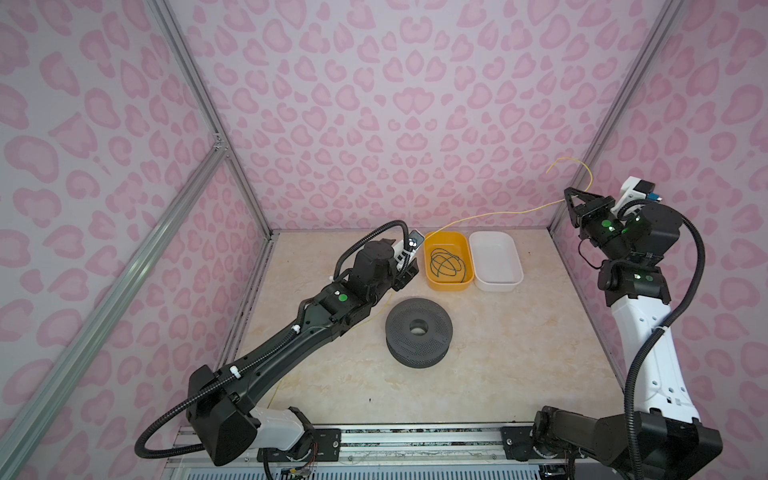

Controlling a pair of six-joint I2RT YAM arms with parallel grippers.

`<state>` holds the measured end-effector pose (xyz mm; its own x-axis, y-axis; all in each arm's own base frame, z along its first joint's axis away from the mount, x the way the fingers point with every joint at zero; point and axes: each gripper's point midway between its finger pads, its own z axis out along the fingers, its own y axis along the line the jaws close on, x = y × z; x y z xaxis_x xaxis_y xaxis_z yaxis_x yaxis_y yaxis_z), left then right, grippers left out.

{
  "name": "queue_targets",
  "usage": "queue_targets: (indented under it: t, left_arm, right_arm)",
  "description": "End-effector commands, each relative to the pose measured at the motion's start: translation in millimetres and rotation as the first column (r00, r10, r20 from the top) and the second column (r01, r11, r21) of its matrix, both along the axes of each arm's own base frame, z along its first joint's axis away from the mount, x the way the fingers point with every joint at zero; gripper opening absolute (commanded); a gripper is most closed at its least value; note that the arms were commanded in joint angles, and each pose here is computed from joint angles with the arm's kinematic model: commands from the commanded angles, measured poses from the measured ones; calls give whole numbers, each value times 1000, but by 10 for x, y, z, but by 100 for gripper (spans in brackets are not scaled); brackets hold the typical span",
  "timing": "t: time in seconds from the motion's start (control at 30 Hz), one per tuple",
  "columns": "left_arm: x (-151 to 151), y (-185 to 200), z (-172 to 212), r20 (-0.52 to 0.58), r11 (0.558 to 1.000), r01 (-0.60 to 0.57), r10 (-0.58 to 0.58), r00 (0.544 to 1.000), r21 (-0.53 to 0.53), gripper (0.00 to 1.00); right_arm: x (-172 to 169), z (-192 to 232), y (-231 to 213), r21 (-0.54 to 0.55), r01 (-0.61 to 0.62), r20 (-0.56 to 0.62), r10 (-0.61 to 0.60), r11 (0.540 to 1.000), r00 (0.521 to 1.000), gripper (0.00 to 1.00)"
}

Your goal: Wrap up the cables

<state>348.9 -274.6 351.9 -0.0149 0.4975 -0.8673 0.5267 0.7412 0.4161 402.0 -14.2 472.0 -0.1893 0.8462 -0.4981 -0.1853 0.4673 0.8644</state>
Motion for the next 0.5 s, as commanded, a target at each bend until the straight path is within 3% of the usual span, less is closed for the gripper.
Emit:
queue_targets:
  t: [0.0, 0.2, 0.47]
  left_arm:
    - [-132, -105, 382, 32, 996, 70, -68, 997, -61, 70]
    - [-275, -371, 813, 80, 969, 192, -181, 980, -153, 75]
    - [-202, -1094, 999, 117, 921, 340, -322, 939, -189, 78]
  right_arm:
    - [-4, -23, 7, -61, 54, 1, -54, 997, 999, 0]
    - [2, -78, 91, -83, 50, -24, -52, 995, 998, 0]
    - [-17, -222, 428, -102, -31, -65, 24, 994, 998, 0]
